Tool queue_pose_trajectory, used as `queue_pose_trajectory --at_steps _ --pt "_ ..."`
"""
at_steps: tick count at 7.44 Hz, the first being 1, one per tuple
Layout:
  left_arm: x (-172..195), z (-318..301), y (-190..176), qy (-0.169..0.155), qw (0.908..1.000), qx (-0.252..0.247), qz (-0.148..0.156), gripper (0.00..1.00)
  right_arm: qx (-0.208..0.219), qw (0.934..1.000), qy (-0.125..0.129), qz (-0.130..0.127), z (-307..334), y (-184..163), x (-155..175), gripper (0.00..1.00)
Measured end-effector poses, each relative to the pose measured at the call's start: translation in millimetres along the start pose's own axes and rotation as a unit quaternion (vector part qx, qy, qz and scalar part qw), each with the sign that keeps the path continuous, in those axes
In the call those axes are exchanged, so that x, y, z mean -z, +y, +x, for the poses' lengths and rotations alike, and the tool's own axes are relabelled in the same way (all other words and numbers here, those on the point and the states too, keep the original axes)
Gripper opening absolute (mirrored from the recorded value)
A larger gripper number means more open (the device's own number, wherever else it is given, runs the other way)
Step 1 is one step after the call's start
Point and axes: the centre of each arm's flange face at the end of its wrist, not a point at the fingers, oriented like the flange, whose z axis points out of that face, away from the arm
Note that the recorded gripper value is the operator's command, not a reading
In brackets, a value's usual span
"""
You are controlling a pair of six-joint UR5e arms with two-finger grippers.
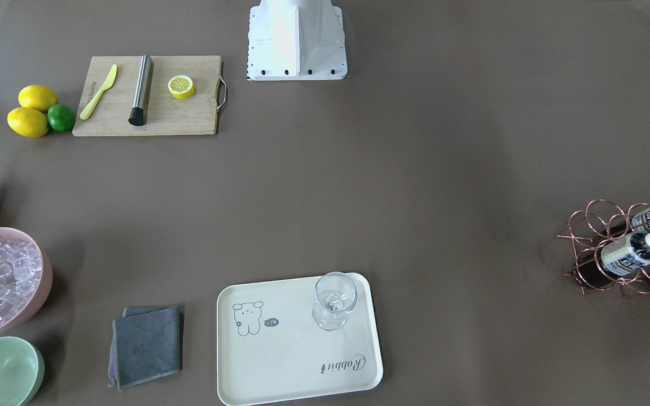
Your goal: Take tea from basket to plate
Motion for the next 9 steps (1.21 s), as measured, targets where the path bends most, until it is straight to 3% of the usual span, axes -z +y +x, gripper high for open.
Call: queue_pose_trajectory --at_steps 2,5,6,9 --pt "-10 0 7 0.009 1.0000 -0.004 -0.001 0.83 0.001 1.0000 -0.001 0.004 -2 0 4 1.00" --pt "-9 -4 5 -0.001 0.9999 -0.017 0.001 0.11 0.003 1.0000 -0.001 0.006 -3 0 5 1.00" --pt "-6 -6 3 -0.009 0.9997 -0.024 0.002 0.00 0.003 1.0000 -0.001 0.006 -3 0 6 1.00" --pt "-3 -5 8 -0.015 0.9996 -0.023 0.001 0.00 0.005 1.0000 -0.001 0.008 -4 0 7 1.00"
